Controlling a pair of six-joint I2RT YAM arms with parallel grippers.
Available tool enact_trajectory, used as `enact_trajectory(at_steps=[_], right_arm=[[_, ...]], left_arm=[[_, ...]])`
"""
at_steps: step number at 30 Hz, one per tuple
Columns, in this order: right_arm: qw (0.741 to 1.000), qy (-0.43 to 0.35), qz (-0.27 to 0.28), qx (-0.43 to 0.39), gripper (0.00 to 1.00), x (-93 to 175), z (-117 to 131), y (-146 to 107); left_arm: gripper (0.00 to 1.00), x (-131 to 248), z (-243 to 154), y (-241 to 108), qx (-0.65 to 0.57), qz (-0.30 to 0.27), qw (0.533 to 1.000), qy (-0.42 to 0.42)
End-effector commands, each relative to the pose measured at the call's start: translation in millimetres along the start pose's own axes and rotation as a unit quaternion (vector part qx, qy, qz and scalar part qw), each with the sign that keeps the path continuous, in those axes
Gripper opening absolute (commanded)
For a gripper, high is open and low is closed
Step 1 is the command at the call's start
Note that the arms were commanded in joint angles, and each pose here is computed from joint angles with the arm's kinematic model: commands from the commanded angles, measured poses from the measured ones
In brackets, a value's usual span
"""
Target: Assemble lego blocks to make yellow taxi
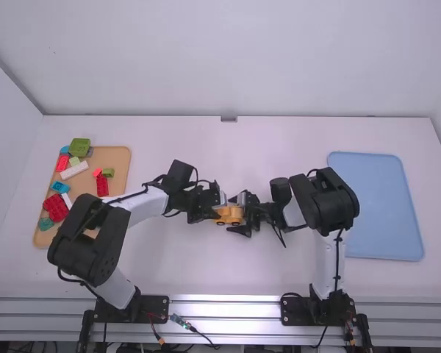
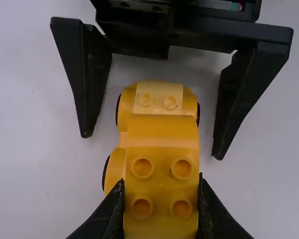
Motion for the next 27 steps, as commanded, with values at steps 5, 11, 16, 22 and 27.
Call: enact_trajectory(at_steps=[5,11,16,22,27], right_arm=[[1.000,0.012,-0.019,-0.001,0.88,-1.8,0.8,3.5],[1.000,0.009,-0.012,-0.002,0.69,-1.5,2.3,1.4],[1.000,0.010,-0.011,-0.002,0.55,-1.3,3.4,0.7],[1.000,0.002,0.003,-0.005,0.47,-1.3,2.1,-3.7],[1.000,-0.002,0.013,-0.009,0.43,-0.7,3.9,-7.0]], left_arm=[[0.02,-6.3,-4.5,8.1,-0.018,0.008,1.000,-0.001],[0.02,-4.5,-1.9,16.2,-0.025,-0.001,1.000,0.000],[0.02,-3.9,-0.5,18.6,-0.028,-0.003,1.000,0.002],[0.02,-3.6,-0.4,13.4,-0.032,0.012,0.999,0.005],[0.02,-4.9,-1.6,12.9,-0.040,0.018,0.999,0.006]])
Point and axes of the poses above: each hand's point on the last joint's axis, 136 mm out from that joint toward the fingers, its own x axis back along the fingers, its own z axis along the line the jaws close on, y = z × x, the point moved 3 cm from there along x, back along the fingers, and after that the axes turned 14 degrees about x, right-handed, at the moved point
